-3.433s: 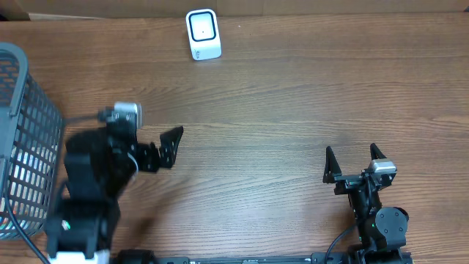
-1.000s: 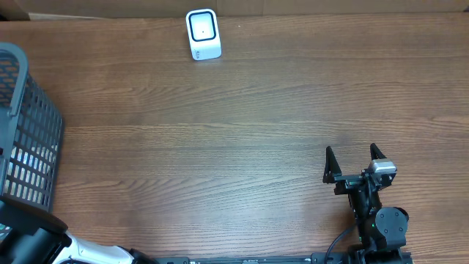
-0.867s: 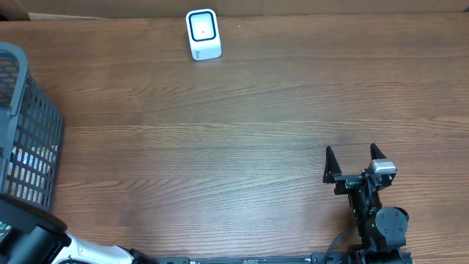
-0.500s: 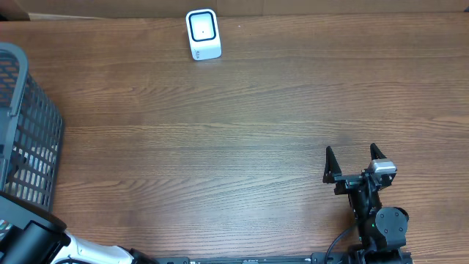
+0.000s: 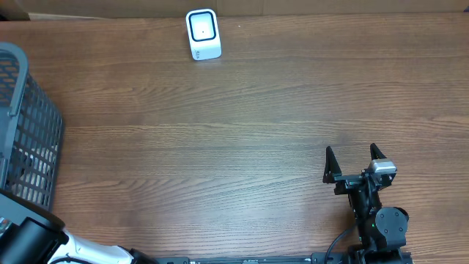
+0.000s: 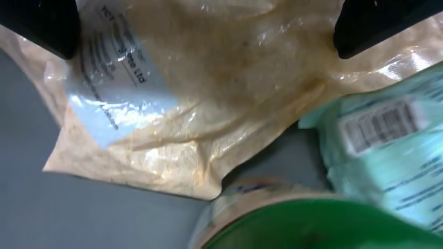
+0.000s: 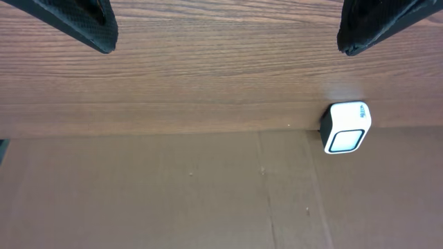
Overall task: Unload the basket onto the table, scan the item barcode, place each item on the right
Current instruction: 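Grasp the clear plastic bag in the basket with the left gripper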
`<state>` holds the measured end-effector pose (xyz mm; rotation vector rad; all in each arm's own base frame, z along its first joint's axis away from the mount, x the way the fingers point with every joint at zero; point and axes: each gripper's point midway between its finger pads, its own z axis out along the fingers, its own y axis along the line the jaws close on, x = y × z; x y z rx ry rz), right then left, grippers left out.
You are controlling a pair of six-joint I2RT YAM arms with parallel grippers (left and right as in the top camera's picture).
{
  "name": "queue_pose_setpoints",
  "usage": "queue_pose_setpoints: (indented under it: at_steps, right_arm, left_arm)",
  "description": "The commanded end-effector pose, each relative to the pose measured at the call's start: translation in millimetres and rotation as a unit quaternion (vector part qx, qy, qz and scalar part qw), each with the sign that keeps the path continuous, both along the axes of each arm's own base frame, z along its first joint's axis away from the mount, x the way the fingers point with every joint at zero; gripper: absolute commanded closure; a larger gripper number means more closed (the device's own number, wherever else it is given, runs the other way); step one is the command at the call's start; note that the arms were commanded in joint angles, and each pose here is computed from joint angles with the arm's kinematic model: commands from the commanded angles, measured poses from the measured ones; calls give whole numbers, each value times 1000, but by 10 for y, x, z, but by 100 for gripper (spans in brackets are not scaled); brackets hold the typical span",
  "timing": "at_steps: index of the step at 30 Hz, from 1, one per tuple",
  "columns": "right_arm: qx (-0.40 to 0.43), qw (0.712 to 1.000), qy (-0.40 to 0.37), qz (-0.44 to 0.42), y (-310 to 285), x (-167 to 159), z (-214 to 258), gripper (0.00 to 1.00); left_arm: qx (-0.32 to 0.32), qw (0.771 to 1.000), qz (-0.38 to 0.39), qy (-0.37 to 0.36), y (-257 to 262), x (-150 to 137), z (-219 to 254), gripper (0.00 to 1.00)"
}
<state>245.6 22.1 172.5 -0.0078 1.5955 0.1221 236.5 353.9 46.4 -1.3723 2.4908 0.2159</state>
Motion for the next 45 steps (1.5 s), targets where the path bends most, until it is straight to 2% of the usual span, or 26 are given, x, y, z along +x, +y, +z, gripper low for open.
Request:
queue_pose_setpoints:
  at_steps: [1, 5, 7, 10, 12, 20, 26, 33, 39, 40, 41, 42, 43, 45]
  right_arm:
    - [-1, 1000, 0, -6, -21, 3, -24, 0]
    - [-1, 1000, 0, -6, -21, 3, -24, 0]
    - [-1, 1000, 0, -6, -21, 3, -24, 0]
    - [-1, 1000, 0, -6, -22, 3, -24, 0]
    - [-1, 1000, 0, -6, -21, 3, -24, 0]
    - [-1, 1000, 0, -6, -21, 3, -24, 0]
    - [-1, 1000, 0, -6, -21, 3, -24, 0]
    - [-1, 1000, 0, -6, -22, 3, -24, 0]
    - [-1, 1000, 0, -6, -21, 3, -24, 0]
    - [-1, 1000, 0, -6, -21, 3, -24, 0]
    - [-1, 1000, 0, -6, -21, 3, -24, 0]
    - [-1, 1000, 0, -6, -21, 3, -24, 0]
    - [-1, 1000, 0, -6, -21, 3, -24, 0]
    - [-1, 1000, 0, -6, -21, 3, -24, 0]
  left_arm:
    - [-46, 998, -25, 36, -187, -20, -383, 6]
    - [-54, 997, -28, 41, -217, -6, -470, 28]
    - [-51, 997, -29, 39, -207, 7, -470, 33]
    - [-50, 998, -29, 39, -201, 11, -468, 50]
    - [-52, 998, -30, 36, -208, 20, -468, 66]
    - [-54, 998, -33, 26, -181, 81, -372, 96]
    - [-44, 998, -31, 19, -30, 190, 1, 96]
    - [-18, 999, -32, 1, 162, 331, 661, 96]
    - [-32, 997, -66, 23, 83, 271, 619, 96]
    - [-37, 996, -71, 28, 55, 249, 572, 87]
    - [-43, 996, -73, 32, 27, 229, 521, 66]
    - [-48, 996, -72, 35, 1, 211, 471, 41]
    - [-52, 995, -72, 38, -22, 195, 416, 31]
    - [-59, 995, -72, 42, -58, 169, 320, 1]
